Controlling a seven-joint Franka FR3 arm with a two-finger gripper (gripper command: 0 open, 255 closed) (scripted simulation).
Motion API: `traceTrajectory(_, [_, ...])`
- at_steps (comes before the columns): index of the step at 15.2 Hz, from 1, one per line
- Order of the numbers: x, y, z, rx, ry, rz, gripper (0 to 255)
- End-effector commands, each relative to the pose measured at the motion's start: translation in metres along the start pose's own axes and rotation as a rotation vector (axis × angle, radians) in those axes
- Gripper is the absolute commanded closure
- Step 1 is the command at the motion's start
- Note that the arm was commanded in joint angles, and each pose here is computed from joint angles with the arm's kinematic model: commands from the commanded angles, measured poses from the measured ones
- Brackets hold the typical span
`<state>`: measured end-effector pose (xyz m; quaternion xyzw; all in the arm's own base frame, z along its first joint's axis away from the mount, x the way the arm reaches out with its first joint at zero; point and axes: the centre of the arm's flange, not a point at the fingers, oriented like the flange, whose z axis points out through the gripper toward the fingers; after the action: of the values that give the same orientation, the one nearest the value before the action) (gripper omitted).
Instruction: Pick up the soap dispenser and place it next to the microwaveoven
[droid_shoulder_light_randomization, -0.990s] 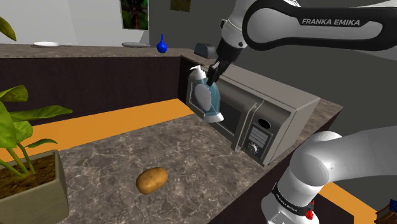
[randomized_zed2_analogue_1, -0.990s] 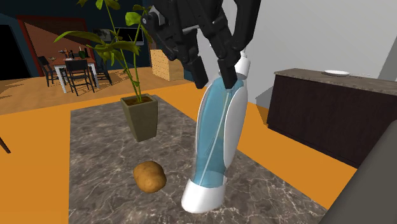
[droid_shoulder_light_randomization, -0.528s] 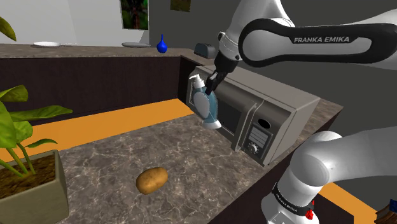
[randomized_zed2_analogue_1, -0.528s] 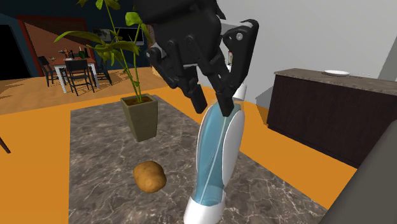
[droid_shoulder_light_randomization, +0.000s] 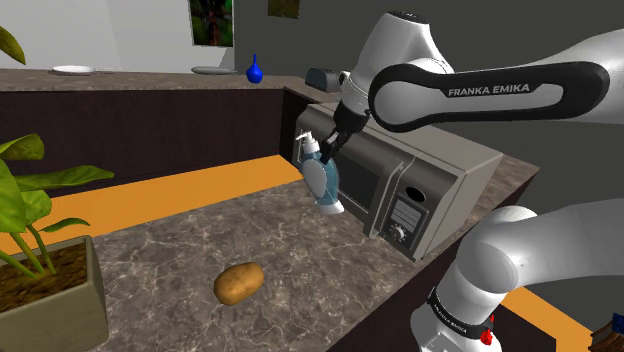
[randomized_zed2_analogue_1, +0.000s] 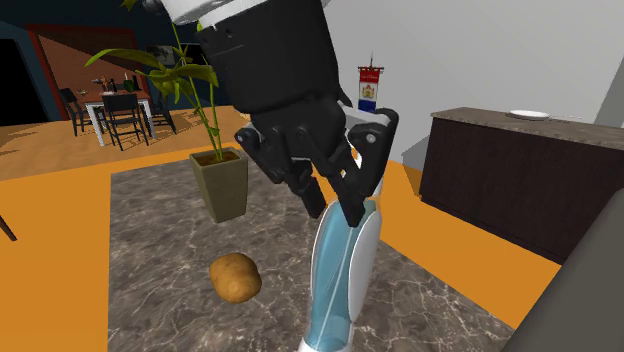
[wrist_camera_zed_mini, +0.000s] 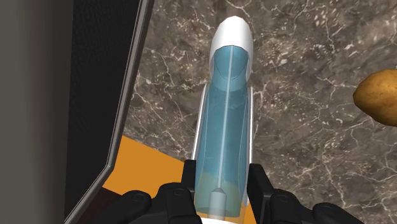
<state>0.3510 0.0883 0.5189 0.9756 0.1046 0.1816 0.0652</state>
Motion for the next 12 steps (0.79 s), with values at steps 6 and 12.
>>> traceTrajectory(6, [-0.013, -0.006, 0.034, 0.000, 0.001, 0.000, 255])
traceTrajectory(12, [-0.024, -0.012, 0.063, 0.000, 0.001, 0.000, 255])
